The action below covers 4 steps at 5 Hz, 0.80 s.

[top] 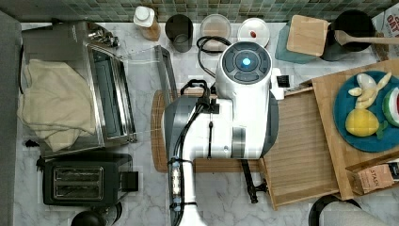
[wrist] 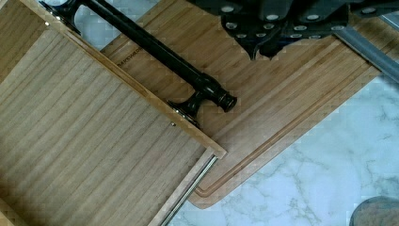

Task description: Close the drawer.

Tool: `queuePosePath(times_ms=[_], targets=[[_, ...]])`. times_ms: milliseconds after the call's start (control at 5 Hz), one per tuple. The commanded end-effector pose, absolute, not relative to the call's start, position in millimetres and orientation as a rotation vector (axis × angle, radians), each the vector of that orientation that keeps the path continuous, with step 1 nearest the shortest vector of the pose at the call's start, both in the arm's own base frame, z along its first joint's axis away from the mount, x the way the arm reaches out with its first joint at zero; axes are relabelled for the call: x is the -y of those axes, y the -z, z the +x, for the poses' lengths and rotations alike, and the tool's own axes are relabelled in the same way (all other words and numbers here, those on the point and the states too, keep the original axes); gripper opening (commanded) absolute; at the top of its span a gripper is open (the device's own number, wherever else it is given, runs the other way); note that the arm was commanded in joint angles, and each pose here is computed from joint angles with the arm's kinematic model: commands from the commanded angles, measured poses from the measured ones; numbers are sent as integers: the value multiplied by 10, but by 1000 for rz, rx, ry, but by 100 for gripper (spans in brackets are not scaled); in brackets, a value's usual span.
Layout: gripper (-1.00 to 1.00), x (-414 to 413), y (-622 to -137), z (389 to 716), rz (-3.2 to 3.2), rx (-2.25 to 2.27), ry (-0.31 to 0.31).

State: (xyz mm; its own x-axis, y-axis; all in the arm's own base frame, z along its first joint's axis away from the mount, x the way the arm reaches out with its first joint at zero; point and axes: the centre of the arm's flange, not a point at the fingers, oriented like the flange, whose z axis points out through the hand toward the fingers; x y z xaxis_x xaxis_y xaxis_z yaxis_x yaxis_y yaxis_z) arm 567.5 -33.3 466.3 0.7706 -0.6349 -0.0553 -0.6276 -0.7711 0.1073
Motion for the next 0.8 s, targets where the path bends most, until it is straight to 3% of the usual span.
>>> queuePosePath(times_ms=[200,400,600,800], targets=[[-100,417,-4576,5683,2960,961,199],[-100,231,-4394,5468,3077,567,100],[-100,-48,-4231,5350,3140,330,137],[-100,-309,-4017,5140,3104,128,104]])
